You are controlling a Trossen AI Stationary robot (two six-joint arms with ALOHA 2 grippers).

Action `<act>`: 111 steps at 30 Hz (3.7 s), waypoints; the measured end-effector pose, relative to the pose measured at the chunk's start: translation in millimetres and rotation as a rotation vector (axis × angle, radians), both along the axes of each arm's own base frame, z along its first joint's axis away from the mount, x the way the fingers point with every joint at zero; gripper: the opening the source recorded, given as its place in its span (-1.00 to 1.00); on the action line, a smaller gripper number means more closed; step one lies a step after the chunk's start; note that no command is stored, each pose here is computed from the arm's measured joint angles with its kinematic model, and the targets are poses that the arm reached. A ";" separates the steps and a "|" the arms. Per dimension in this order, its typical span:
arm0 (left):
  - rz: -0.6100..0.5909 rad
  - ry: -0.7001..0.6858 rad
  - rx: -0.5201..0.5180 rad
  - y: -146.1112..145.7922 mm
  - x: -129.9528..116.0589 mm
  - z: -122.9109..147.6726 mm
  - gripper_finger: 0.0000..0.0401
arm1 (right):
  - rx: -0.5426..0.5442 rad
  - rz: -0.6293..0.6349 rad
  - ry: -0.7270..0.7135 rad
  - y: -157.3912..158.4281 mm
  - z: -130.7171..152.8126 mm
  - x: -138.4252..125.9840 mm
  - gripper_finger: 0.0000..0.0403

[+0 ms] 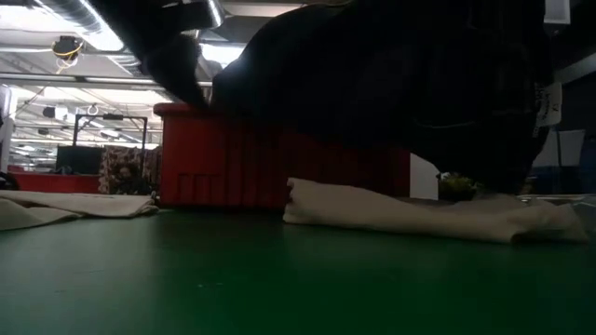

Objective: Fold Laundry from Bin
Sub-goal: Fold the dark blue jeans

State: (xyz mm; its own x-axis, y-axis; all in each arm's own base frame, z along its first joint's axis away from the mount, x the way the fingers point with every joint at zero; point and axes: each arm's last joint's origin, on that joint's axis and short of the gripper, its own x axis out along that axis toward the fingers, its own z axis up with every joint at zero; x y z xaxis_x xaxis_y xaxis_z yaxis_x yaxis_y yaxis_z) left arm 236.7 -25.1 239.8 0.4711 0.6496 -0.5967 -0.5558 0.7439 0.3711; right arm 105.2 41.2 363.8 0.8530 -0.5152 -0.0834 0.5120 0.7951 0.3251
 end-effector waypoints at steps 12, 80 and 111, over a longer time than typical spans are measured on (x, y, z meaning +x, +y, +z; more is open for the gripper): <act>-0.039 -0.147 -0.030 5.0 15.8 9.5 -0.24 | -0.002 0.000 0.002 0.0 0.0 0.0 -0.81; -0.012 -0.262 0.045 34.1 34.0 20.9 0.14 | -0.046 0.018 -0.049 -4.4 27.2 -6.4 -0.81; 0.057 -0.291 0.062 41.9 36.4 20.7 -0.99 | -0.044 0.019 -0.051 -4.7 27.4 -6.9 -0.81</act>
